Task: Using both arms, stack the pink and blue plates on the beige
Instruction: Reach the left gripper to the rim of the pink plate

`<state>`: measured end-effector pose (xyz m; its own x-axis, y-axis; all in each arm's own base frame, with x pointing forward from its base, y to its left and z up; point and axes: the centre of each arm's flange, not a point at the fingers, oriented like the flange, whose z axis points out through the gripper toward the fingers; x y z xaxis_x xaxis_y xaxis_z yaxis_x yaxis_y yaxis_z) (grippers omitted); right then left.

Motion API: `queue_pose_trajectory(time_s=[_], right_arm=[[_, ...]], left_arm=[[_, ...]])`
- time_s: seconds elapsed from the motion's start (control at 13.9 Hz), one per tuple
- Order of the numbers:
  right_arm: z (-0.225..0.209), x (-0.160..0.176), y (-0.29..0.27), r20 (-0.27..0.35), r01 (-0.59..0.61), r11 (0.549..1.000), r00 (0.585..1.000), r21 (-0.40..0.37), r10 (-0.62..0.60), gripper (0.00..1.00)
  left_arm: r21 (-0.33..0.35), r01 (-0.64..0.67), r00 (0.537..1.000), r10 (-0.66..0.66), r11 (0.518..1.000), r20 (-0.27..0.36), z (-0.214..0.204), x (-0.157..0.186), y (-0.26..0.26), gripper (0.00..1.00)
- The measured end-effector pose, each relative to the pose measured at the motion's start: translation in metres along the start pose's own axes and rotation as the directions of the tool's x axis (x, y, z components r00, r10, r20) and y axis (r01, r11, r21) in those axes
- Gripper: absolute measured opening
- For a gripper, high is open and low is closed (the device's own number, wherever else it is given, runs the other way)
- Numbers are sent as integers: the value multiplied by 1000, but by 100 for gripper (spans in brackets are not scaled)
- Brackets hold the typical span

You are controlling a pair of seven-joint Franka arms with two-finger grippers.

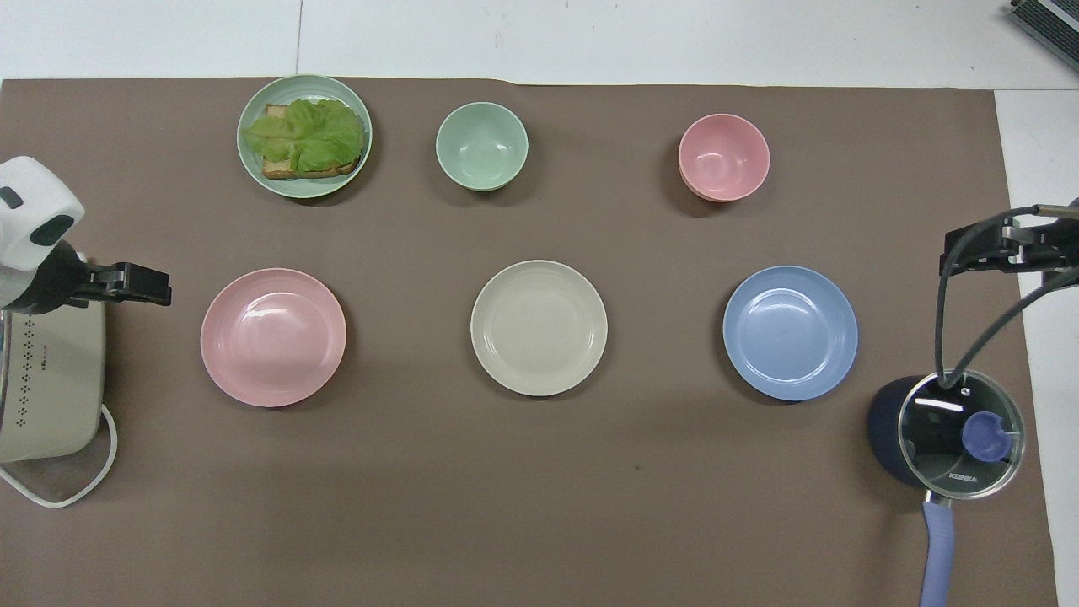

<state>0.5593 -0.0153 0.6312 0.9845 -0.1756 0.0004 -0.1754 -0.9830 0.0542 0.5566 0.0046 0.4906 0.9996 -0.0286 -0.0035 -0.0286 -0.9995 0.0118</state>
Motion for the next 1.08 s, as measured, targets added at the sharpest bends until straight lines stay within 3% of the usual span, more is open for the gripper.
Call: queue_pose_trajectory(time_s=[0.5, 1.08], right_arm=[[0, 0, 0, 0, 0, 1000, 1000, 0, 0, 100], [0, 0, 1, 0, -2, 1000, 1000, 0, 2, 100]], left_arm=[[2, 26, 999, -26, 1000, -19, 124, -22, -3, 100], [2, 47, 999, -47, 999, -15, 158, -21, -13, 100]])
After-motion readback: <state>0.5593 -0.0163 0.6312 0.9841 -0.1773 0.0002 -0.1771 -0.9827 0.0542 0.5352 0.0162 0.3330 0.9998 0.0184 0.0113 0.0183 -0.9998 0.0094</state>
